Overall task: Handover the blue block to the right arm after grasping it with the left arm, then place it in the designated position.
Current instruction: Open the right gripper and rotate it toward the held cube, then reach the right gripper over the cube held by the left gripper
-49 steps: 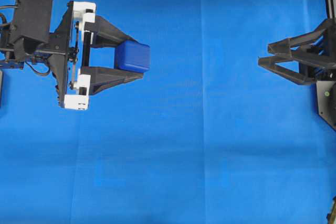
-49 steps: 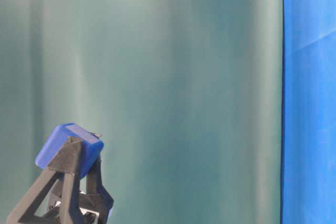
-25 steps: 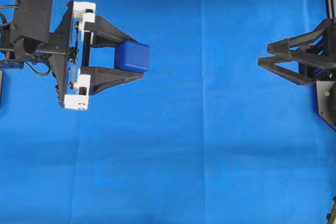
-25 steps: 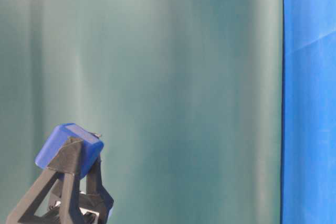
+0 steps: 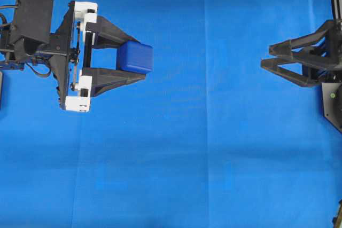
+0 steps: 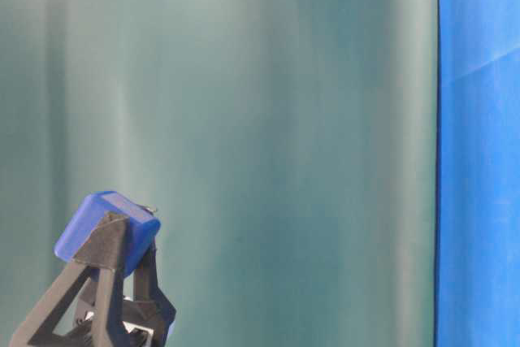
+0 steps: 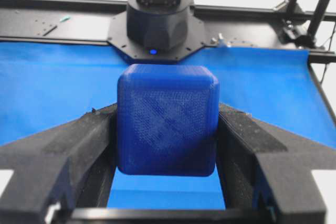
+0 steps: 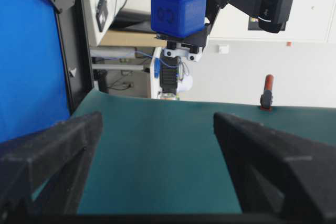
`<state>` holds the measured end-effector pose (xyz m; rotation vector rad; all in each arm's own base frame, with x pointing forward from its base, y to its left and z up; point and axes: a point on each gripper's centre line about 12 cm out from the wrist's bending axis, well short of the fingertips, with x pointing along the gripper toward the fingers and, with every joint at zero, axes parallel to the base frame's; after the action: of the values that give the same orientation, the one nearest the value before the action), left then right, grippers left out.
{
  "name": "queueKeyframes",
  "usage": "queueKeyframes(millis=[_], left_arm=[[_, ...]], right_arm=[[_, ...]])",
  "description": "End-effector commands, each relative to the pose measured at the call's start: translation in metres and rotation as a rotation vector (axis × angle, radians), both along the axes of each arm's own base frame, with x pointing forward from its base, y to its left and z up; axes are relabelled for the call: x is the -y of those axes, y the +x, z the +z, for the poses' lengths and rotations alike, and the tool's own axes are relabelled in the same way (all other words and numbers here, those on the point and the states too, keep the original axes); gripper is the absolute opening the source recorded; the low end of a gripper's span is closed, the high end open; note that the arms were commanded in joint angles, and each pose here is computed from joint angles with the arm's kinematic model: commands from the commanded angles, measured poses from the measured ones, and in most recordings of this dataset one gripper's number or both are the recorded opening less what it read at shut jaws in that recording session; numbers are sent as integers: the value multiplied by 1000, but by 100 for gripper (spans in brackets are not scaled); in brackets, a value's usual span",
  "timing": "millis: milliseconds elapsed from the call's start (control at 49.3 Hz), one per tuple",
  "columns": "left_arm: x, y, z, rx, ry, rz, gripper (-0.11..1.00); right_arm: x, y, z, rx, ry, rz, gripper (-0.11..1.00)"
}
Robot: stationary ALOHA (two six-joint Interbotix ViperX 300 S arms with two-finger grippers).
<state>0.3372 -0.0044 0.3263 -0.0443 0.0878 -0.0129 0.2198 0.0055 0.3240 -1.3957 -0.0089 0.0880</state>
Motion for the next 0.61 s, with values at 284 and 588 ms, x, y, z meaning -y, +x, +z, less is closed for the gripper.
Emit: queueKeyframes(millis=[284,588], left_arm=[[-1,-8,20,66,-4,2,46],[-1,-8,20,66,-5,2,46]], right_arm=[[0,22,10,-15,11,2,95],[1,64,16,-62,13,5,95]])
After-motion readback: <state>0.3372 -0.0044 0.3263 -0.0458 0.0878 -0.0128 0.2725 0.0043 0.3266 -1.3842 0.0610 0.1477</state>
